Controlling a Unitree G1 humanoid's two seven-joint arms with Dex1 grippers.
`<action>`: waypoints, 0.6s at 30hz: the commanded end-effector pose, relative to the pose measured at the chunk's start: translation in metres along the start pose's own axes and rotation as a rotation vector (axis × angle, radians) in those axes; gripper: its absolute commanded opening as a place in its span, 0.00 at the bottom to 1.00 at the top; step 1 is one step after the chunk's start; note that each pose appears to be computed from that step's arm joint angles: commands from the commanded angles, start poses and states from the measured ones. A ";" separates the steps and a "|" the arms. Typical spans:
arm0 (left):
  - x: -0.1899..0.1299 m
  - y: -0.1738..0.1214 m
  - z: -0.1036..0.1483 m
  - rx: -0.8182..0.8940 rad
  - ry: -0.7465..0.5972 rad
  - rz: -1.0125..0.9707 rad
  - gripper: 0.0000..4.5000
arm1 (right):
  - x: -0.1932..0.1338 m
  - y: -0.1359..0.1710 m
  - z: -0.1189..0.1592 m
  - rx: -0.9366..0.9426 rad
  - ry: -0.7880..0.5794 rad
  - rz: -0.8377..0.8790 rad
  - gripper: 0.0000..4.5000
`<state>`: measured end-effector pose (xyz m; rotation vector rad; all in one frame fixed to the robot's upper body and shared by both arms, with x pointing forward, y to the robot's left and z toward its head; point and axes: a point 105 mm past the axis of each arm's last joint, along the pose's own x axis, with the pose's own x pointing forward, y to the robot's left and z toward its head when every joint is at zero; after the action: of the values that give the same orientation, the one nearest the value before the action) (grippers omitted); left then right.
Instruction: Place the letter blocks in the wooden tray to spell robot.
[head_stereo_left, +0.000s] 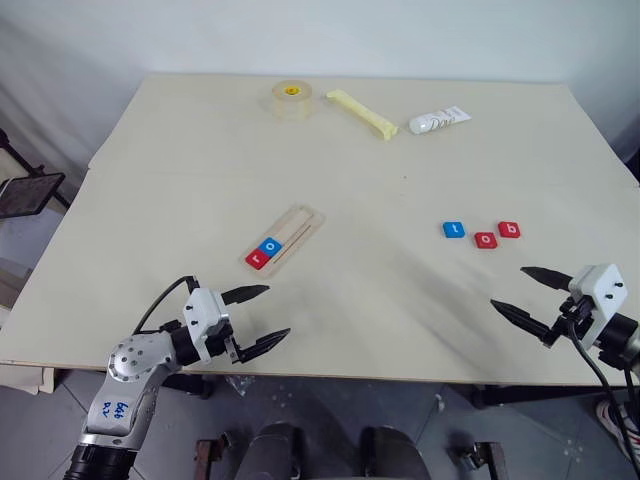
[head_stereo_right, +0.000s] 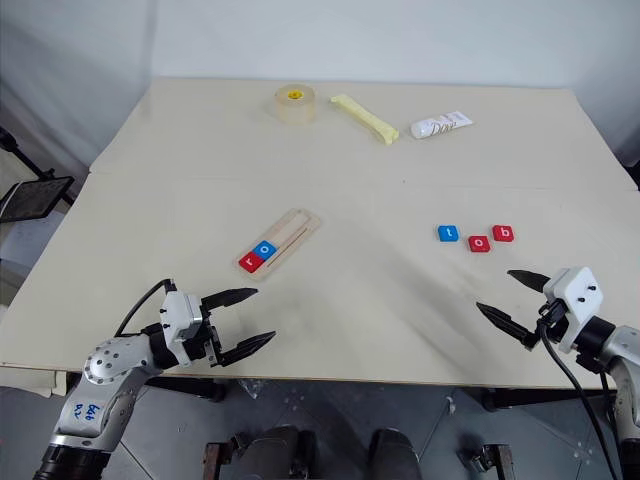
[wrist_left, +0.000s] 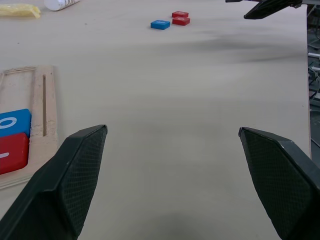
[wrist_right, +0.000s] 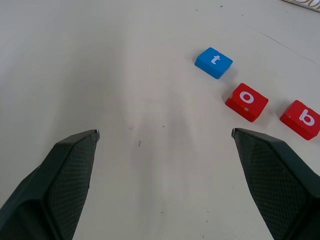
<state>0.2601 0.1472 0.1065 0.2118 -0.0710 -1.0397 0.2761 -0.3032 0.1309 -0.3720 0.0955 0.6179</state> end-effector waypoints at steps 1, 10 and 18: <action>-0.001 0.004 0.015 0.057 -0.042 0.024 1.00 | -0.007 -0.011 0.013 -0.041 -0.030 -0.037 0.99; -0.015 0.011 0.010 0.027 0.024 0.136 1.00 | -0.002 -0.014 0.017 -0.043 -0.038 -0.029 0.99; -0.066 0.026 0.002 -0.023 0.175 0.255 1.00 | 0.003 -0.015 0.023 -0.051 -0.059 0.021 0.99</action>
<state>0.2511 0.2151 0.1038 0.2587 0.1096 -0.7572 0.2875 -0.3038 0.1448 -0.3748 0.0601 0.6385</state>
